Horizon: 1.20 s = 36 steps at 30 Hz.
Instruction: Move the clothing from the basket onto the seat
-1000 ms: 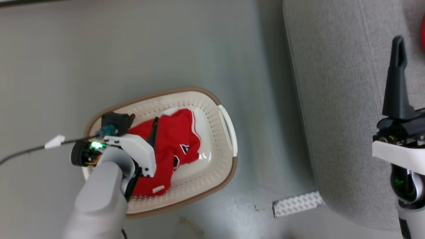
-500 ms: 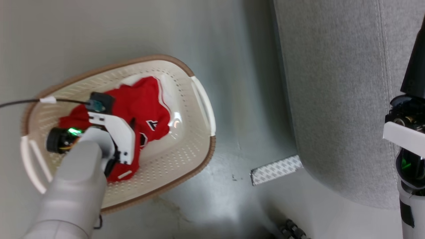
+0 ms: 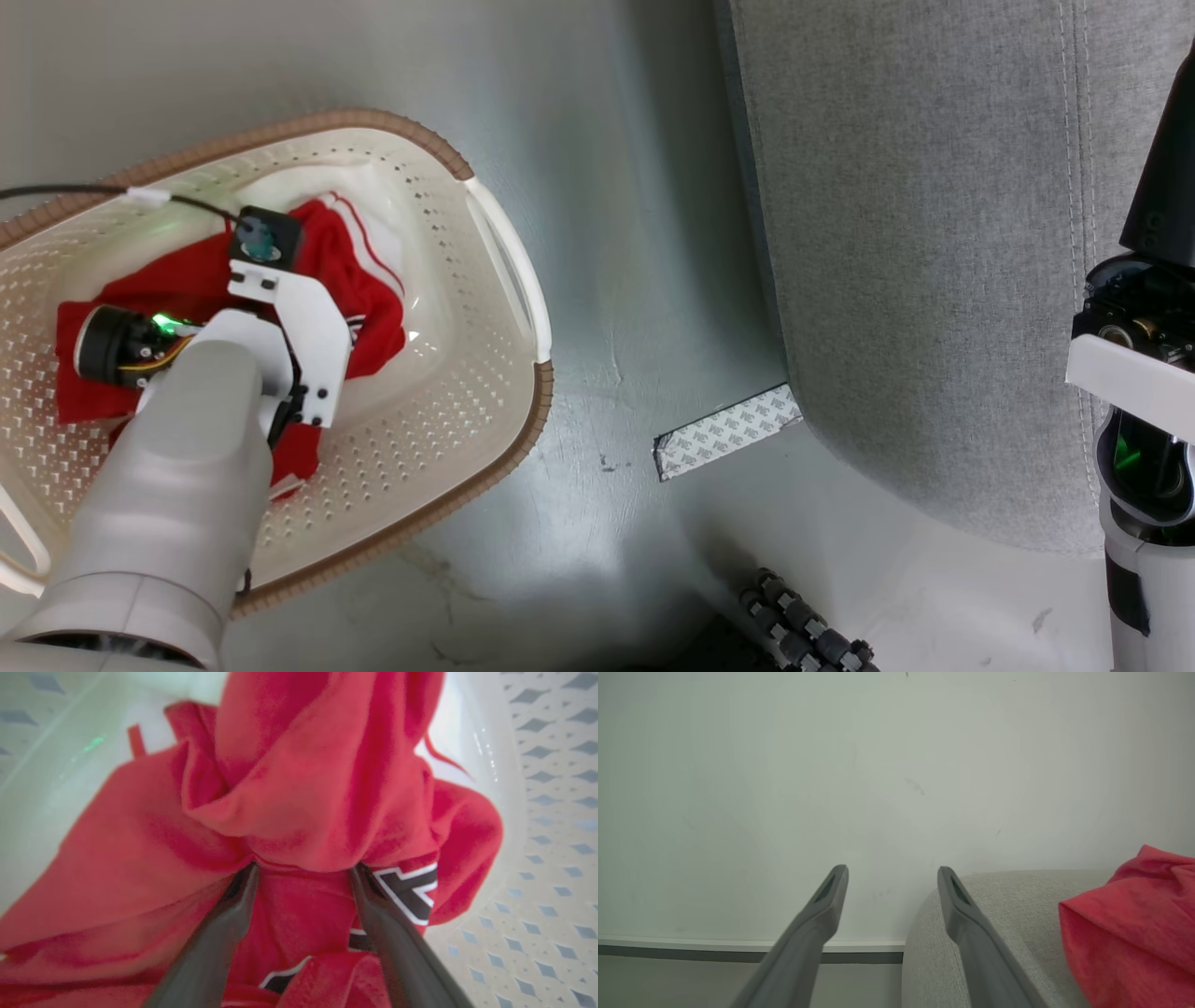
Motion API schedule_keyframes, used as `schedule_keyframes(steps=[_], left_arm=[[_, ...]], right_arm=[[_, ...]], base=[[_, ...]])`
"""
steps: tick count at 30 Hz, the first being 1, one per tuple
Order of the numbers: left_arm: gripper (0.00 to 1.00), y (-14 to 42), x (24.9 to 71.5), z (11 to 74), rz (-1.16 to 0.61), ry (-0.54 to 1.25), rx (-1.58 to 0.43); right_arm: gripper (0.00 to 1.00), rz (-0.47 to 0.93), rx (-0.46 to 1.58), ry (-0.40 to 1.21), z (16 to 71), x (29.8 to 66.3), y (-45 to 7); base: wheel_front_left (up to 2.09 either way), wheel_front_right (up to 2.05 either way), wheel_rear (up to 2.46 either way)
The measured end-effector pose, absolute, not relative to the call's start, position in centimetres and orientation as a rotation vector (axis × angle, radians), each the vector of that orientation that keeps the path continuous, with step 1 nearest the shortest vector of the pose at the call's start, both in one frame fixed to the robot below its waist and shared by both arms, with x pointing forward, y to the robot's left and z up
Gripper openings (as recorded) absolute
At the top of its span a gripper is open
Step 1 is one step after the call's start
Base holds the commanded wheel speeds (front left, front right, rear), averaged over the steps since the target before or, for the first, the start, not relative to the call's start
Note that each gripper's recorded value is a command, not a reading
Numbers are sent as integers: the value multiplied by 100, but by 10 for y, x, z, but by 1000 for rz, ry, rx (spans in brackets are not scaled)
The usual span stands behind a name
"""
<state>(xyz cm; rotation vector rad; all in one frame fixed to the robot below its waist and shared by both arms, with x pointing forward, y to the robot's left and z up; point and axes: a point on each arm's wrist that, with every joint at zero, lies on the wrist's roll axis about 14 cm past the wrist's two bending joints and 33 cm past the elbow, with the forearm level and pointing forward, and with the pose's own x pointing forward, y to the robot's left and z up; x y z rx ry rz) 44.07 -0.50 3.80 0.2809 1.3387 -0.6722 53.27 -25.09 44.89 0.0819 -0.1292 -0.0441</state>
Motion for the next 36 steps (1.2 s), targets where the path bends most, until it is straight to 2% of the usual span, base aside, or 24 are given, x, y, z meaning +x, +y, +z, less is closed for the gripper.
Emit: schedule_keyframes(steps=[6, 7, 8, 19, 36], left_arm=[[100, 5, 433, 37, -670, 1420, 349], [38, 6, 434, 37, -673, 1418, 354], [0, 7, 434, 37, -672, 1416, 356], [0, -1, 452, 58, -677, 1287, 300], [0, -30, 472, 211, -688, 899, 101]], right_arm=[[100, -50, 78, -133, 451, 532, -253], [100, -51, 77, -133, 452, 531, -253], [100, -52, 77, -134, 452, 531, -253], [100, -54, 73, -168, 469, 531, -254], [100, -46, 96, -269, 544, 485, -256]], base=[[0, 0, 0], [0, 0, 0], [0, 0, 0], [0, 0, 0], [0, 0, 0]])
